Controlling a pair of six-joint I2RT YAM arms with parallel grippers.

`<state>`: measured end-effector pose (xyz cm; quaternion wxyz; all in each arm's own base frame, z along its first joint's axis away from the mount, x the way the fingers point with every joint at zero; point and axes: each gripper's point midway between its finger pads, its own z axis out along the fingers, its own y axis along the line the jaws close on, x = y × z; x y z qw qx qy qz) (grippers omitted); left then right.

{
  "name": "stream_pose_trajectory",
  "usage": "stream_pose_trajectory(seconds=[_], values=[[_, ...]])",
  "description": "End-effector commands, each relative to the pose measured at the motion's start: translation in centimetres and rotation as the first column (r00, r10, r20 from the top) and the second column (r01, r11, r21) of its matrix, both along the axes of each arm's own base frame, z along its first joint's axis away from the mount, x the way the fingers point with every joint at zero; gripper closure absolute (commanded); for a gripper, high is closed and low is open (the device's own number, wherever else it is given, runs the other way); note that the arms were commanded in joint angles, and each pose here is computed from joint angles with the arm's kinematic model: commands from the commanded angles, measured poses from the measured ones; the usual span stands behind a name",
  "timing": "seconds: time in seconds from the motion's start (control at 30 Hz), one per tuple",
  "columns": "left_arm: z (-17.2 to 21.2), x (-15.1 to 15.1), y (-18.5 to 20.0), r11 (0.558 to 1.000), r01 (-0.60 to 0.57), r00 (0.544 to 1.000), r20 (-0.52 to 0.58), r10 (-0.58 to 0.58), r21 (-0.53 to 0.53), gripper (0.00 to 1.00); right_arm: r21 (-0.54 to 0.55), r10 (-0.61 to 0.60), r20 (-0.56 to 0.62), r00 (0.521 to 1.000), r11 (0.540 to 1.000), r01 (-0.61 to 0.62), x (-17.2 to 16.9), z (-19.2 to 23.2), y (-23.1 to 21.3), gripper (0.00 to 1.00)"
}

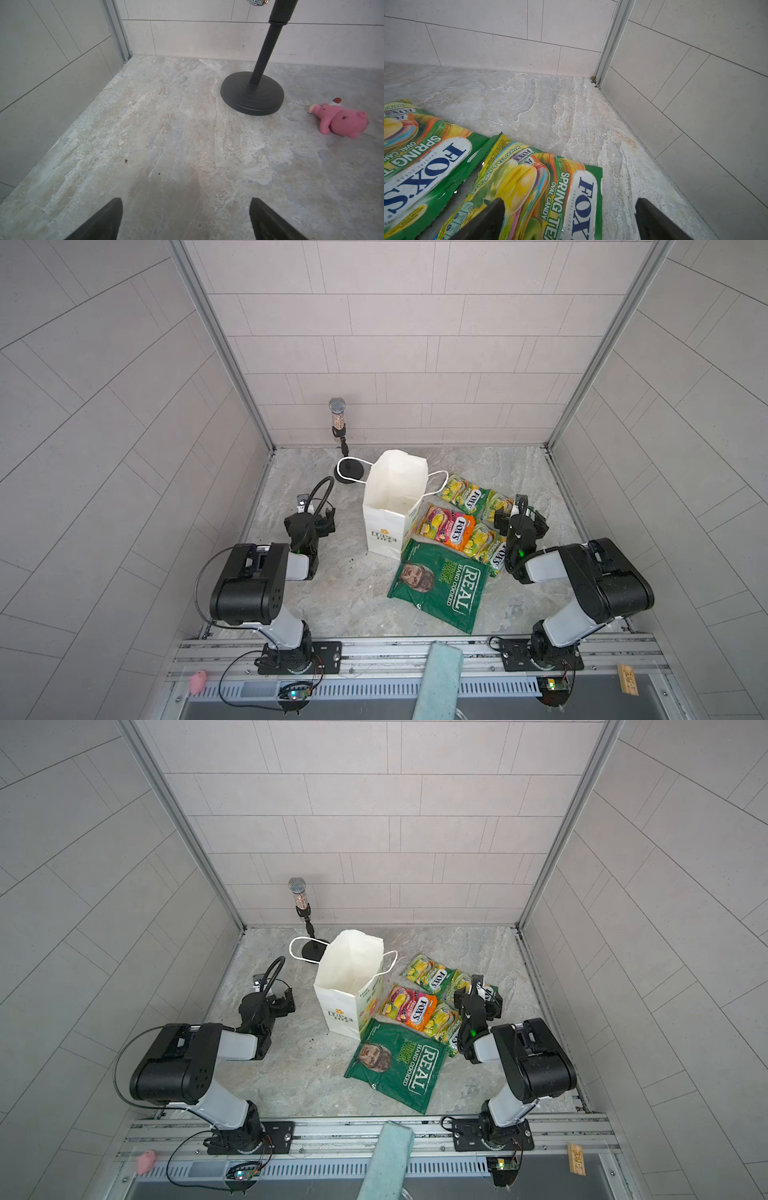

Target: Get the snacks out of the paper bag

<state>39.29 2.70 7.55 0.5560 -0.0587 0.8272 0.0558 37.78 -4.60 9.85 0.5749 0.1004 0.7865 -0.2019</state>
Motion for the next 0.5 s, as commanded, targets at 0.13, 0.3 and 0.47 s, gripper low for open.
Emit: stream_pose_trajectory(seconds=[0.13,0.3,0.47], values=[[0.93,0.67,-0.49,0.999,0.035,0.999,0.018,-0.035,0.006,0.00,-0.004,-0.008,-0.002,1.000,1.000,0.008,0.00,0.10,-0.21,0.01],[0.91,0.65,-0.55,0.999,0.038,0.999,0.019,-0.038,-0.001,0.00,-0.003,-0.009,-0.002,1.000,1.000,0.009,0.00,0.09,-0.23,0.01],[0.94,0.62,-0.43,0.999,0.034,0.999,0.020,-0.034,0.005,0.00,-0.004,-0.008,-0.002,1.000,1.000,0.008,0.00,0.09,-0.21,0.01]])
